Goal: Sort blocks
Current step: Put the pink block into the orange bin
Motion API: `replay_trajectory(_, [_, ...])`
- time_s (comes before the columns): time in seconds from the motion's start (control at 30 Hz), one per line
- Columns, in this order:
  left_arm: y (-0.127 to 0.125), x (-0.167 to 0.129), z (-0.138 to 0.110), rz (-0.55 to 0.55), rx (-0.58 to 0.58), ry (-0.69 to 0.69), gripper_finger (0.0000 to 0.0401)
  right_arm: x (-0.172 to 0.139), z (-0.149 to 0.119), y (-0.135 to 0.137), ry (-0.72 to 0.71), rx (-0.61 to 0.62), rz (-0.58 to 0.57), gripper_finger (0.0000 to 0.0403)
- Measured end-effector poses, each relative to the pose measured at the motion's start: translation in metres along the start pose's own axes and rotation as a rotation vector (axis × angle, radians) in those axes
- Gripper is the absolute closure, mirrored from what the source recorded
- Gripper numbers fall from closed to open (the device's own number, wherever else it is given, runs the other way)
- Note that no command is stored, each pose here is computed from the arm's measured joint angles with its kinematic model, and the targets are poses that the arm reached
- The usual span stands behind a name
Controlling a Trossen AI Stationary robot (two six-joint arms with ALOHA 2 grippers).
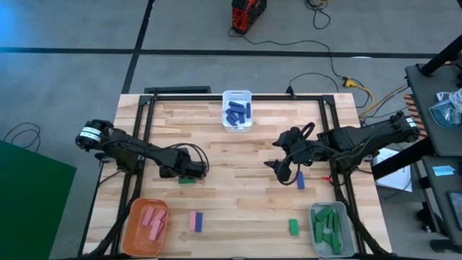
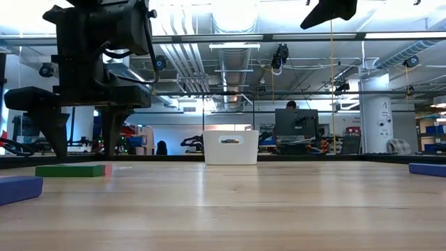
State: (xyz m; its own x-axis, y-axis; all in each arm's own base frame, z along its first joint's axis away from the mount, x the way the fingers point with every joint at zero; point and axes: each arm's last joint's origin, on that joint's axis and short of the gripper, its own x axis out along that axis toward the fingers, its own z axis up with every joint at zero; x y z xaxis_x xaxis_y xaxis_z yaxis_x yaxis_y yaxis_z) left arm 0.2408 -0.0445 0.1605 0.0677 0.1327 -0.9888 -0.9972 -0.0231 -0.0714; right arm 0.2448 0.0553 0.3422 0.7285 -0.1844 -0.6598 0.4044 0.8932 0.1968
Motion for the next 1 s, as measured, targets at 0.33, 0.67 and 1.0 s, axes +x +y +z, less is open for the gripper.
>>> replay_trajectory(0.33, [0.000, 0.000, 0.000, -0.001, -0.002, -0.003, 0.0054, 0.001, -0.001, 0.000, 0.003, -0.001, -0.002, 0.0007])
replay_trajectory(0.67, [-0.001, 0.003, 0.001, 0.011, -0.015, -0.023, 0.0018, 0.002, -0.001, -0.001, 0.005, -0.003, -0.006, 0.0007])
replay_trajectory(1.0, [-0.007, 0.023, -0.003, 0.056, -0.015, -0.013, 0.0017, 0.002, -0.001, -0.003, 0.004, -0.007, -0.012, 0.0007])
